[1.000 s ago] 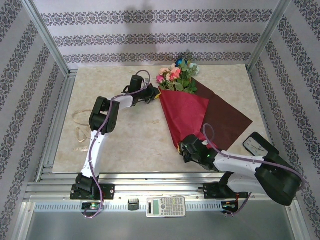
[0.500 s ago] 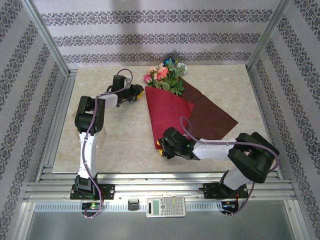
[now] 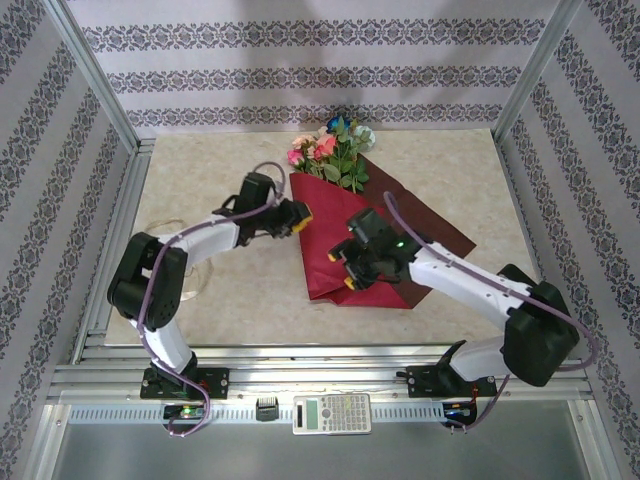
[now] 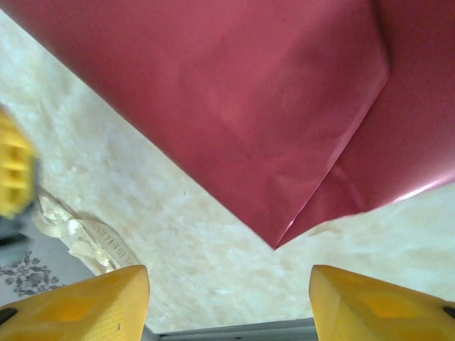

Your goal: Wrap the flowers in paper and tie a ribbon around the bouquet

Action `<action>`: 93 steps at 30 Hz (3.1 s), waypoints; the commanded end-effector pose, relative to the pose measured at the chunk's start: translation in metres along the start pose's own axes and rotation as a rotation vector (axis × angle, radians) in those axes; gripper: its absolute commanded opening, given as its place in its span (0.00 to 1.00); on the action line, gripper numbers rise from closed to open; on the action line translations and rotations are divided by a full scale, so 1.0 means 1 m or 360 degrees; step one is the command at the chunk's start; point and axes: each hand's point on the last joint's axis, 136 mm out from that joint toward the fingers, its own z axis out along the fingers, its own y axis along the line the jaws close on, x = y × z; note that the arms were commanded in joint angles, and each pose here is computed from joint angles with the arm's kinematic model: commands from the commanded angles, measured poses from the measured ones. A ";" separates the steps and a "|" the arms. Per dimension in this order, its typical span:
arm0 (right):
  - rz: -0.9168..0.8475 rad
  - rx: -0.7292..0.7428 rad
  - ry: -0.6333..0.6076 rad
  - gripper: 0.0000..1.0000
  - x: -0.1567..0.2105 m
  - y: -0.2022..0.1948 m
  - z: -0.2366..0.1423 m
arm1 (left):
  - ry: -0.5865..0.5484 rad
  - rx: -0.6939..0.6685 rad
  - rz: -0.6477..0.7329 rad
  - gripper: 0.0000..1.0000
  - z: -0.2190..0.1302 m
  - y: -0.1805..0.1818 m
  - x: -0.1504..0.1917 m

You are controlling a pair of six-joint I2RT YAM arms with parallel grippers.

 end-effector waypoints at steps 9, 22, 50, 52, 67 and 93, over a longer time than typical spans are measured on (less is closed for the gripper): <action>-0.0365 0.0340 -0.0210 0.51 -0.164 -0.086 -0.055 | 0.0529 -0.0130 -0.0155 0.18 0.049 0.011 0.136; -0.0200 0.0551 -0.0175 0.63 -0.260 -0.138 -0.041 | 0.0689 -0.0561 -0.0202 0.11 0.047 0.107 0.172; -0.0159 0.0809 -0.0031 0.13 -0.266 -0.169 -0.008 | 0.0841 -0.0285 -0.0082 0.08 0.074 0.021 0.194; -0.0157 0.0800 -0.0050 0.04 -0.267 -0.169 -0.009 | 0.0844 -0.0306 -0.0084 0.08 0.078 0.029 0.195; -0.0478 0.0562 -0.0428 0.00 -0.229 -0.077 -0.096 | 0.0870 -0.0411 -0.0070 0.05 0.089 0.071 0.201; -0.1048 -0.0029 -0.0203 0.00 -0.085 0.108 -0.118 | 0.0483 -0.0123 -0.0202 0.11 0.047 0.058 0.131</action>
